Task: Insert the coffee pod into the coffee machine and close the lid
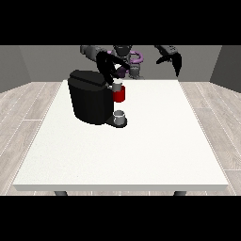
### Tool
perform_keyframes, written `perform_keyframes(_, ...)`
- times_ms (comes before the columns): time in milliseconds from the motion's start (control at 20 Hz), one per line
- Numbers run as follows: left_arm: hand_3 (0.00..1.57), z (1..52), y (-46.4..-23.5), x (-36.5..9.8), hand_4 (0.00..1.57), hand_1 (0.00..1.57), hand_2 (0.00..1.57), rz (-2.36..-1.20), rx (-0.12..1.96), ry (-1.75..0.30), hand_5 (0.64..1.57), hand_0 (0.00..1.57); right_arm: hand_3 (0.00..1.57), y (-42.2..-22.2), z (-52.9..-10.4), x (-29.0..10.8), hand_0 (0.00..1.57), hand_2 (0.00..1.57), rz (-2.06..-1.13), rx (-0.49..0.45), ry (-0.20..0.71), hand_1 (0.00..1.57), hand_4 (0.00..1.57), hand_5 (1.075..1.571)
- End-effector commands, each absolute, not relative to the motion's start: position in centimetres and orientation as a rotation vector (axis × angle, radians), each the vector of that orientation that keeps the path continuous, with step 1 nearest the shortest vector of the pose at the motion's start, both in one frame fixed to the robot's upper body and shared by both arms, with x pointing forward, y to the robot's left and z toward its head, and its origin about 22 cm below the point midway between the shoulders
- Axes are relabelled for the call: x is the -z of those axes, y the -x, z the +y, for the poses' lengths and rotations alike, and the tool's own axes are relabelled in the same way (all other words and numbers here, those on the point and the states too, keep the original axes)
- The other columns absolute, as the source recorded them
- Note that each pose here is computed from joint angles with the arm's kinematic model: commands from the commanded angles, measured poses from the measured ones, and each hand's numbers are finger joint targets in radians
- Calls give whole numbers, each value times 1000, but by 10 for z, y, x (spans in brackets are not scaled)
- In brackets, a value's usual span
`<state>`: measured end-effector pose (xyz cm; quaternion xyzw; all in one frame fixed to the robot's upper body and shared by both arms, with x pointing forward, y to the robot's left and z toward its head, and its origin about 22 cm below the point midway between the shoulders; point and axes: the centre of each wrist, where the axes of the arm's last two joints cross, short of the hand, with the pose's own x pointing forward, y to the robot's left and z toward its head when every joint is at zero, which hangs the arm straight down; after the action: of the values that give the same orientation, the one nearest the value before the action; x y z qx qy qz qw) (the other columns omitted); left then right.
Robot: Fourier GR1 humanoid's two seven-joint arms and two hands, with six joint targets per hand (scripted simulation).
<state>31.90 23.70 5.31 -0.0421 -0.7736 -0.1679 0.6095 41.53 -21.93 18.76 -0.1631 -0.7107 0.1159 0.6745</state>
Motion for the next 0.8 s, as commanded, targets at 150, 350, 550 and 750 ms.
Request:
perform_keyframes(150,0,227,-326,-62,368,0,0,-1825,434,143,1571,0,0,-406,-174,-244,0,0,-1850,-394,297,0,87,1571)
perform_keyframes(350,0,220,-329,-63,418,0,0,-1837,471,180,1571,0,0,-396,-183,-266,0,0,-1856,-356,342,0,0,1571)
perform_keyframes(550,0,204,-338,-77,254,0,0,-1866,489,227,1571,0,0,-386,-186,-286,0,0,-1862,-345,358,0,0,1571)
perform_keyframes(750,0,192,-345,-92,278,0,0,-1912,536,267,1571,0,0,-377,-191,-313,0,0,-1923,-299,382,0,0,1571)
